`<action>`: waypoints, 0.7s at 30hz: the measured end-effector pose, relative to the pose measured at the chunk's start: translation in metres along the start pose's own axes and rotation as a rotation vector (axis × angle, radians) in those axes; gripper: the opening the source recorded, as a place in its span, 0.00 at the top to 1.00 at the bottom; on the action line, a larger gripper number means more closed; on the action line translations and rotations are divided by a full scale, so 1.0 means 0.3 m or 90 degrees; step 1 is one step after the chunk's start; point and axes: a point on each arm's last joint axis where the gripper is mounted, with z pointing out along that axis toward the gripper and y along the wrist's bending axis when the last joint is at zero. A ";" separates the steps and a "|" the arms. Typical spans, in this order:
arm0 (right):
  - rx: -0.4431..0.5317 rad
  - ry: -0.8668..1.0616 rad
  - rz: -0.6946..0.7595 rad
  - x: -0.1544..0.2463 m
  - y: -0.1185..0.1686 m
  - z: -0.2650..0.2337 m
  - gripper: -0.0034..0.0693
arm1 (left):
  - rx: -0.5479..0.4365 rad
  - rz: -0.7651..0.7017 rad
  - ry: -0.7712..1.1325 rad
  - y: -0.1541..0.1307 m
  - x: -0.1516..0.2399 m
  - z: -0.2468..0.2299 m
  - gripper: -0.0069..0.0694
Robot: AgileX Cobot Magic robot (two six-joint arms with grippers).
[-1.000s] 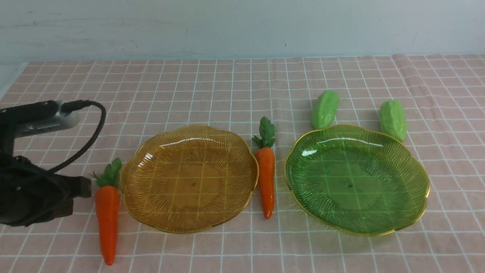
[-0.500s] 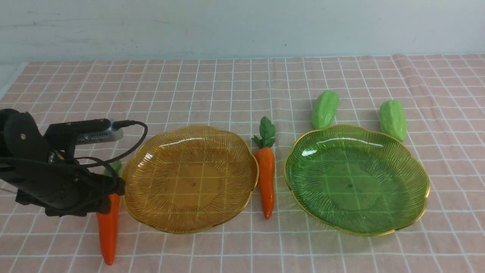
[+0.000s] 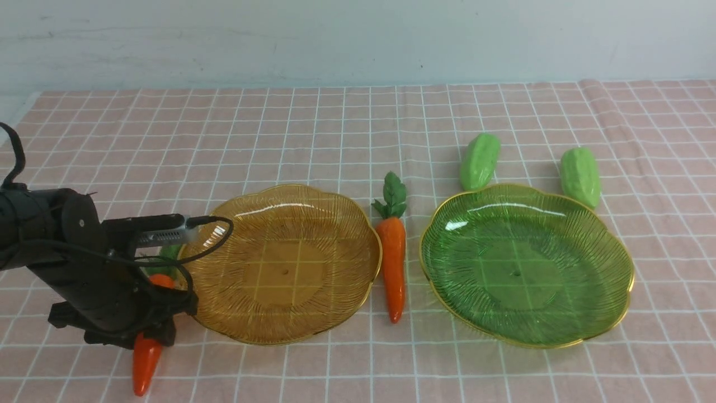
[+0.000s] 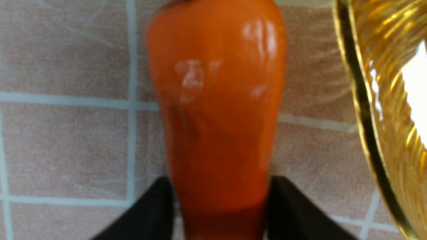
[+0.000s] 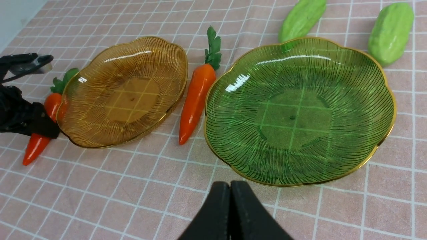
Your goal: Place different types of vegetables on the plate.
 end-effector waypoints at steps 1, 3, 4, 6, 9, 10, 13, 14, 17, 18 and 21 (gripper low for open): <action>0.001 0.001 0.000 0.000 -0.001 0.001 0.98 | 0.000 0.000 0.000 0.000 -0.001 -0.001 0.51; 0.014 0.016 0.005 -0.020 -0.005 0.004 0.98 | -0.007 0.008 0.015 0.004 -0.004 -0.010 0.63; 0.024 0.033 0.010 -0.041 -0.010 0.011 0.98 | -0.013 0.012 0.024 0.005 -0.011 -0.029 0.65; 0.032 0.050 0.011 -0.067 -0.011 0.012 0.98 | -0.019 0.014 0.024 0.006 -0.026 -0.060 0.65; 0.039 0.073 0.008 -0.097 -0.013 0.016 0.98 | -0.020 0.022 0.004 -0.001 -0.050 -0.117 0.65; 0.046 0.092 0.004 -0.142 -0.016 0.025 0.98 | -0.014 0.029 -0.038 -0.018 -0.077 -0.192 0.65; 0.051 0.115 0.003 -0.208 -0.023 0.056 0.98 | 0.005 0.063 -0.114 -0.081 -0.103 -0.331 0.65; 0.052 0.117 0.003 -0.247 -0.027 0.072 0.98 | 0.017 0.088 -0.143 -0.127 -0.107 -0.376 0.65; 0.064 0.142 0.006 -0.345 -0.058 0.161 0.97 | 0.049 0.159 -0.179 -0.253 -0.101 -0.431 0.65; 0.073 0.149 0.005 -0.366 -0.071 0.187 0.97 | 0.057 0.177 -0.181 -0.287 -0.095 -0.433 0.65; 0.137 0.171 0.016 -0.439 -0.140 0.302 0.97 | 0.072 0.216 -0.172 -0.363 -0.083 -0.394 0.65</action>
